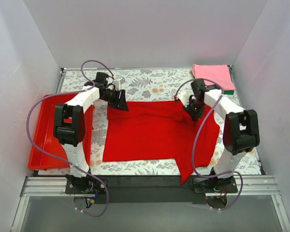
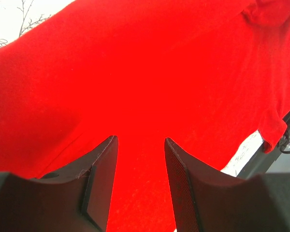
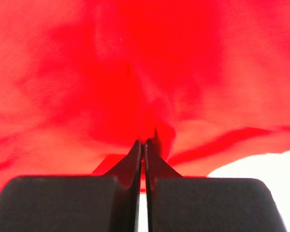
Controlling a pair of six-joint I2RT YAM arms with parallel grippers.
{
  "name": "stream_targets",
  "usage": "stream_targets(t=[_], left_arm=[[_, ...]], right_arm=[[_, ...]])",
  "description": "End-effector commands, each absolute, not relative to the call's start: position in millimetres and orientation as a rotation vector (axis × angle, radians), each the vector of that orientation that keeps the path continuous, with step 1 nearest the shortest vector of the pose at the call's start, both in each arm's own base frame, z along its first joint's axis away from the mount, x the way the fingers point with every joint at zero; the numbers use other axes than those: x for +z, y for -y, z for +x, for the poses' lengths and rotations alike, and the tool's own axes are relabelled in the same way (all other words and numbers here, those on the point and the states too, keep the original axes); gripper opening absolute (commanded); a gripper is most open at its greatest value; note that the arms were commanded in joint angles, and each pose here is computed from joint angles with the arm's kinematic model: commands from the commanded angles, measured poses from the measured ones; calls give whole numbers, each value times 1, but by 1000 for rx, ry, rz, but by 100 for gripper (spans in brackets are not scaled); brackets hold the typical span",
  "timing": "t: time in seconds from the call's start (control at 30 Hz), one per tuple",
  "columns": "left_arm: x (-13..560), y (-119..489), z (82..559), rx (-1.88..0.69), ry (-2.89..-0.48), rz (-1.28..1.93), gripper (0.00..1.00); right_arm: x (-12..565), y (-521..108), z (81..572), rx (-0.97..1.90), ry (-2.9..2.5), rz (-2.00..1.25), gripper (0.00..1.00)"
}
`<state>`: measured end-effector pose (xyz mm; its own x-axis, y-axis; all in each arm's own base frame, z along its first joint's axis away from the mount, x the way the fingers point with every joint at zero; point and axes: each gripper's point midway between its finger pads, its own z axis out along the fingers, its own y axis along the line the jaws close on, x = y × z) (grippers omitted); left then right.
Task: Fold and stack the t-shirts
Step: Fold the tshirt
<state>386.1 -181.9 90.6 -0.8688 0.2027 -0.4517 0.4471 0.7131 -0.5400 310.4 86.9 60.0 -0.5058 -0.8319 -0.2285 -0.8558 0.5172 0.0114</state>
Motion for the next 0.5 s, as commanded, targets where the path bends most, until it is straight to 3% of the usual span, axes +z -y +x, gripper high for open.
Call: stream_targets(t=[0.0,0.03,0.07,0.17,0.33,0.47], left_arm=[[111,181,389,-928,-2509,544,42],[109,182,388,-935,-2516,541,42],[110,182,389,-938,-2513,542,42],[114,185,394,-953,-2499,542,42],[150,209,402,-1079,-2317,619,42],[168,265,390,-1111,-2107,863,42]], right_arm=[[79,-75,350,192,-2516,-1379,3],[78,-73,360,195,-2519,-1364,3],[88,-75,380,184,-2490,-1335,25],[91,-75,416,225,-2505,-1232,56],[107,-53,440,248,-2515,-1114,56],[112,-34,415,402,-2550,-1044,55]])
